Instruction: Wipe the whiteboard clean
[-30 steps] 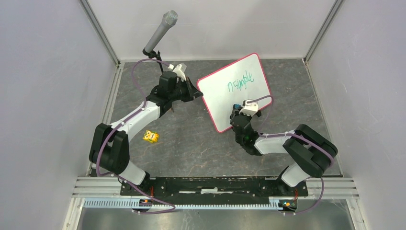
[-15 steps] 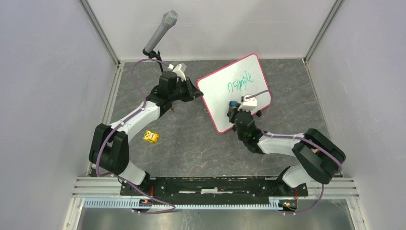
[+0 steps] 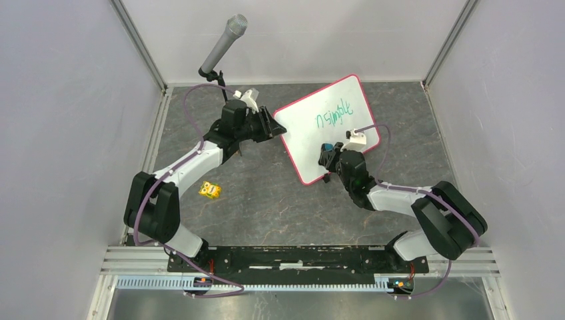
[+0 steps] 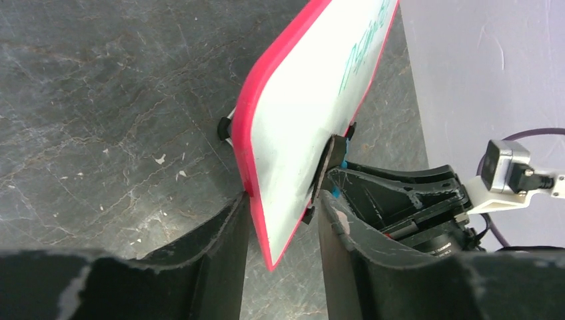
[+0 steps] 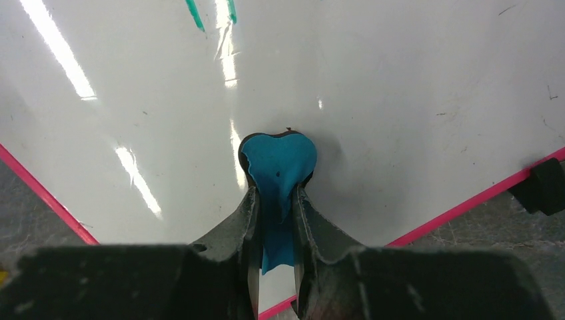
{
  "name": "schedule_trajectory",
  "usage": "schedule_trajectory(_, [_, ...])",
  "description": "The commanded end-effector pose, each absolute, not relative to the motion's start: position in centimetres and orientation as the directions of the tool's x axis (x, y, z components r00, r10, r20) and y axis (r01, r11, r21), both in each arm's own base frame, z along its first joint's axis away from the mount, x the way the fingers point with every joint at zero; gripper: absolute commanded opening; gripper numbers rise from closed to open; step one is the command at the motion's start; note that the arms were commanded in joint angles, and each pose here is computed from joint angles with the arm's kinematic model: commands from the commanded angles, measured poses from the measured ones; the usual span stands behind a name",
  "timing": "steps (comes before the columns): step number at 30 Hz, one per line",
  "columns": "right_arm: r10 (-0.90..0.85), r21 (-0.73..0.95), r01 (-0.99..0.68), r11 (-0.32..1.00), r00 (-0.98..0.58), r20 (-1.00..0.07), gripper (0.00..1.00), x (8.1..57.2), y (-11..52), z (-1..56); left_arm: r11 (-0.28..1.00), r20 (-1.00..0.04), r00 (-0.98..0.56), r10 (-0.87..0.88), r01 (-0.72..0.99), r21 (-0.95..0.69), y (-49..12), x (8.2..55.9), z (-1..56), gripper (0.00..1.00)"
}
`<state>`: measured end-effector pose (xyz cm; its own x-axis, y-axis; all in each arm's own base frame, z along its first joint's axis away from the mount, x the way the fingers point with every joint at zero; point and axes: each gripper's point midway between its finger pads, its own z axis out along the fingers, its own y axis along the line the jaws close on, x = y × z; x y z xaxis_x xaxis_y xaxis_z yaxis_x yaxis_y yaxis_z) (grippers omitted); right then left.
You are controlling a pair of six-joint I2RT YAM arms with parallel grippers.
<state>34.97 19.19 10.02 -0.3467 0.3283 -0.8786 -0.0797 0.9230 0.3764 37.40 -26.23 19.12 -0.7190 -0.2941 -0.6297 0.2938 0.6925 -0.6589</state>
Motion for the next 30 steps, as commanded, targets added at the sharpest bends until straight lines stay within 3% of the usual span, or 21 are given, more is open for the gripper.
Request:
schedule_trajectory(1, [0.339,0.428,-0.126,0.895,-0.429,-0.837,0.21,33.4,20.8,8.4,0.611,-0.552,-0.755,-0.353,0.26,-0.747,-27.8,37.1,19.2,0.45])
schedule_trajectory(7, [0.299,0.427,-0.172,0.888,-0.489,-0.82,0.2,30.6,23.0,7.3,0.562,-0.471,-0.795,-0.382,0.205,-0.801,-28.7,36.5,17.7,0.39])
schedule_trajectory(14, [0.339,0.512,-0.169,0.842,-0.572,-0.747,0.2,27.8,24.8,4.9,0.544,-0.448,-0.802,-0.395,0.189,-0.818,-28.8,36.2,17.7,0.4])
schedule_trajectory(18, [0.359,0.528,-0.182,0.83,-0.551,-0.754,0.21,27.7,24.3,6.6,0.543,-0.444,-0.805,-0.393,0.186,-0.819,-28.9,36.1,17.5,0.42])
schedule_trajectory(25, [0.264,0.34,-0.141,0.93,-0.39,-0.882,0.22,31.6,19.2,12.3,0.549,-0.428,-0.813,-0.395,0.165,-0.819,-28.9,36.2,16.8,0.48])
schedule_trajectory(30, [0.088,0.167,-0.153,0.974,-0.426,-0.901,0.22,34.7,18.5,12.3,0.54,-0.408,-0.825,-0.392,0.153,-0.828,-29.1,36.1,16.5,0.51])
